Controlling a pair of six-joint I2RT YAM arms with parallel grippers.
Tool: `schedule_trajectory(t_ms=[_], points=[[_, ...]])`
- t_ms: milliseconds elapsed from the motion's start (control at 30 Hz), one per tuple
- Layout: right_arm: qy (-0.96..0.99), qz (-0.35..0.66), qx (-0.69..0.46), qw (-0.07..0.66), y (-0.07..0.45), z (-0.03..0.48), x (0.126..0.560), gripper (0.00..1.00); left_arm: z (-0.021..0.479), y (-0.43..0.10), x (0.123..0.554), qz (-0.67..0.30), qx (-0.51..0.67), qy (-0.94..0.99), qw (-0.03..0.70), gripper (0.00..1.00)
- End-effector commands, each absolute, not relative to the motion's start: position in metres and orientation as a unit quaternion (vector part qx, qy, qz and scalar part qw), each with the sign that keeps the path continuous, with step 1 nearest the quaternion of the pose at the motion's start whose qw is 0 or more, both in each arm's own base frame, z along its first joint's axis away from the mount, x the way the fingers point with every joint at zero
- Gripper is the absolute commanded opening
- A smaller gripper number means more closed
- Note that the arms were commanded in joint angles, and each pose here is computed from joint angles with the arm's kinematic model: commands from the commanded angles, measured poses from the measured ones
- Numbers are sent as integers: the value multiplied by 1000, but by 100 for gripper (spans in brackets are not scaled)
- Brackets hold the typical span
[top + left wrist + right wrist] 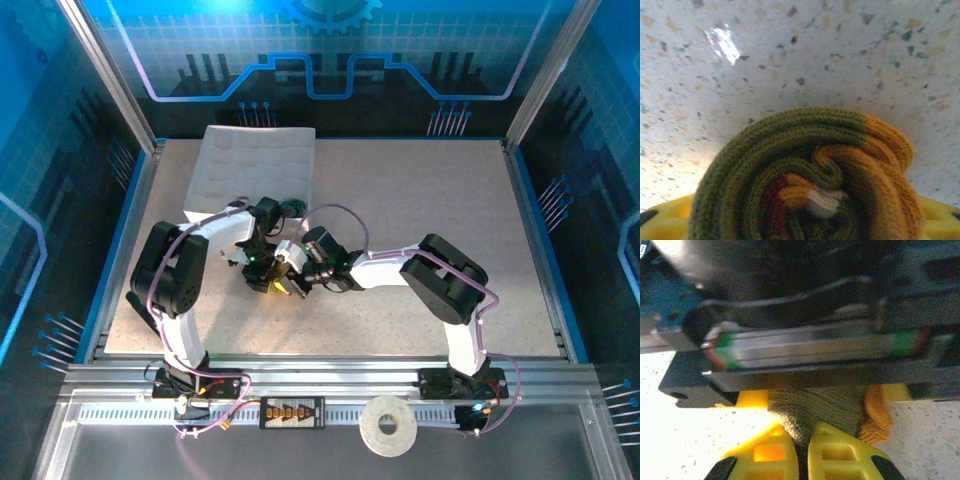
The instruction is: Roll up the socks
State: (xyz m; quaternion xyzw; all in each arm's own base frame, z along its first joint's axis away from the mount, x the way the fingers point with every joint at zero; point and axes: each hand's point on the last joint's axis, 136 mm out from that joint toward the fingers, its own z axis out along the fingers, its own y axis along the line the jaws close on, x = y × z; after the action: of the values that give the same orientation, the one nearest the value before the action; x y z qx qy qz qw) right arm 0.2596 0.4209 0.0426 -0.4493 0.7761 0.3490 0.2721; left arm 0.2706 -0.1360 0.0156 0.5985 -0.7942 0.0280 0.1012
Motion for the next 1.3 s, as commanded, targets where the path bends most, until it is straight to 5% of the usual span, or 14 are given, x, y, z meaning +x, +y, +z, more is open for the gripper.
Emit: schedule_trajectory(t_ms=[0, 233, 367, 467, 667, 1033, 1267], points=[[838, 281, -446, 144, 376, -30, 223, 0, 21, -135, 243, 12, 595, -794, 119, 48], [839, 277, -445, 145, 377, -27, 228, 1, 51, -137, 249, 67, 587, -803, 81, 15], [823, 289, -442, 209, 385, 15, 243, 38, 84, -131, 256, 97, 562, -821, 32, 0], [805, 293, -426, 290, 385, 72, 263, 51, 108, -125, 263, 114, 540, -834, -12, 0], [780, 301, -381, 395, 360, 166, 296, 56, 144, -119, 279, 153, 505, -846, -80, 0], [779, 167, -346, 496, 276, 207, 309, 57, 232, -84, 373, 103, 377, -861, -324, 0], [762, 160, -329, 534, 252, 239, 294, 58, 231, -85, 437, 42, 319, -867, -381, 0]])
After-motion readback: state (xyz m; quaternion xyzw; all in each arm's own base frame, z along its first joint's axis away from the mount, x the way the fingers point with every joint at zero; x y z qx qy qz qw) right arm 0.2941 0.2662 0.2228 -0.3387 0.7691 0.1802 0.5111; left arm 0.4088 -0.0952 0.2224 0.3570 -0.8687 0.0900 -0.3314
